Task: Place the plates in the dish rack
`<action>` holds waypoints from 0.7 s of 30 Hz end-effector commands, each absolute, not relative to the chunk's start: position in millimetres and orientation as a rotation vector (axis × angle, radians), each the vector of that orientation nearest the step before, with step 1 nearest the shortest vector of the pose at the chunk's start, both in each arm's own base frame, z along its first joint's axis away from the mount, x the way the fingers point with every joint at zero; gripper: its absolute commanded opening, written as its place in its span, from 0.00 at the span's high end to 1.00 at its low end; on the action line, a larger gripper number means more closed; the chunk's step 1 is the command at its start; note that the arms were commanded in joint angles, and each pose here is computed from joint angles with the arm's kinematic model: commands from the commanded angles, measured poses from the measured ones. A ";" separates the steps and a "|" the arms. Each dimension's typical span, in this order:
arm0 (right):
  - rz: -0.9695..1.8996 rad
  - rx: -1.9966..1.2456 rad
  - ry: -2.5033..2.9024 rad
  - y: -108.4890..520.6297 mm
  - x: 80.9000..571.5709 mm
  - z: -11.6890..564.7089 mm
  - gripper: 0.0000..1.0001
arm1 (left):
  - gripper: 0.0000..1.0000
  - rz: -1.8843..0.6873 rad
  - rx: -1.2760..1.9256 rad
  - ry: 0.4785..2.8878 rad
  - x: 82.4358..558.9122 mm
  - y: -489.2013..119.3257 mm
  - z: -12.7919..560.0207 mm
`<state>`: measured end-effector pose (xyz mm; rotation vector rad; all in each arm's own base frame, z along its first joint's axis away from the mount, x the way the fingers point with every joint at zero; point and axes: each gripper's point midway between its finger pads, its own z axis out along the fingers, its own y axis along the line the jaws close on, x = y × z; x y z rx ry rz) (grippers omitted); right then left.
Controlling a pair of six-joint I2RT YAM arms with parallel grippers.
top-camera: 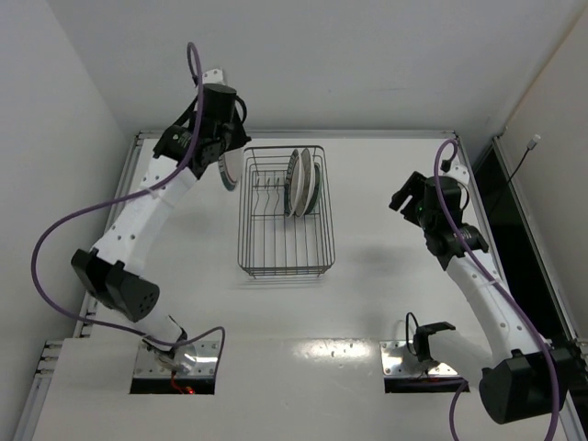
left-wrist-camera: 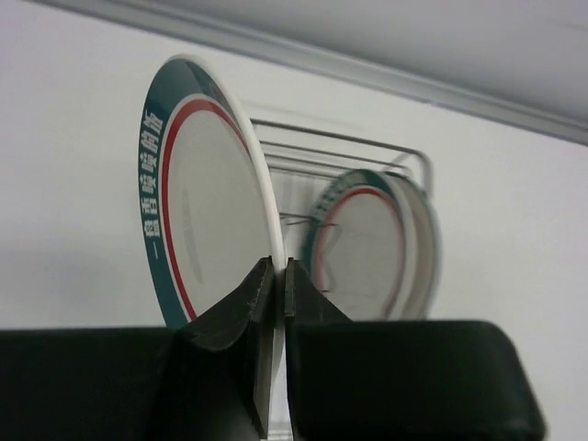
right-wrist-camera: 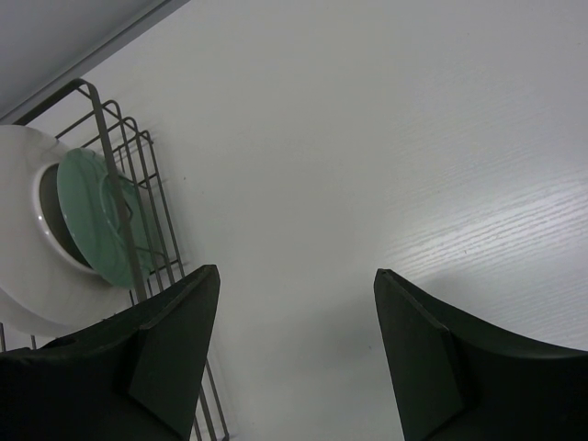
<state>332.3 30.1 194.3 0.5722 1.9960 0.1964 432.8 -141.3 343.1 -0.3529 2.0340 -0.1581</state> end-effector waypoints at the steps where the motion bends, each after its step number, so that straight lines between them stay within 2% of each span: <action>1: 0.228 0.579 1.936 30.1 337.6 208.5 0.35 | 1.00 -0.530 -0.256 1.873 423.4 -184.9 396.0; 4: 0.228 0.579 1.936 30.1 337.6 208.5 0.35 | 1.00 -0.809 -0.155 1.768 413.1 -218.9 426.7; 6: 0.228 0.579 1.936 30.1 337.6 208.5 0.35 | 1.00 -0.897 -0.122 1.730 410.4 -227.9 432.8; 9: 0.228 0.579 1.936 30.1 337.6 208.5 0.34 | 1.00 -1.022 -0.095 1.748 406.7 -242.6 418.4; 14: 0.210 0.593 1.942 21.9 337.0 204.0 0.34 | 1.00 -1.123 -0.140 1.759 411.2 -244.4 387.5; 21: 0.219 0.608 1.941 15.8 335.4 202.5 0.34 | 1.00 -1.128 -0.174 1.811 415.5 -243.7 354.7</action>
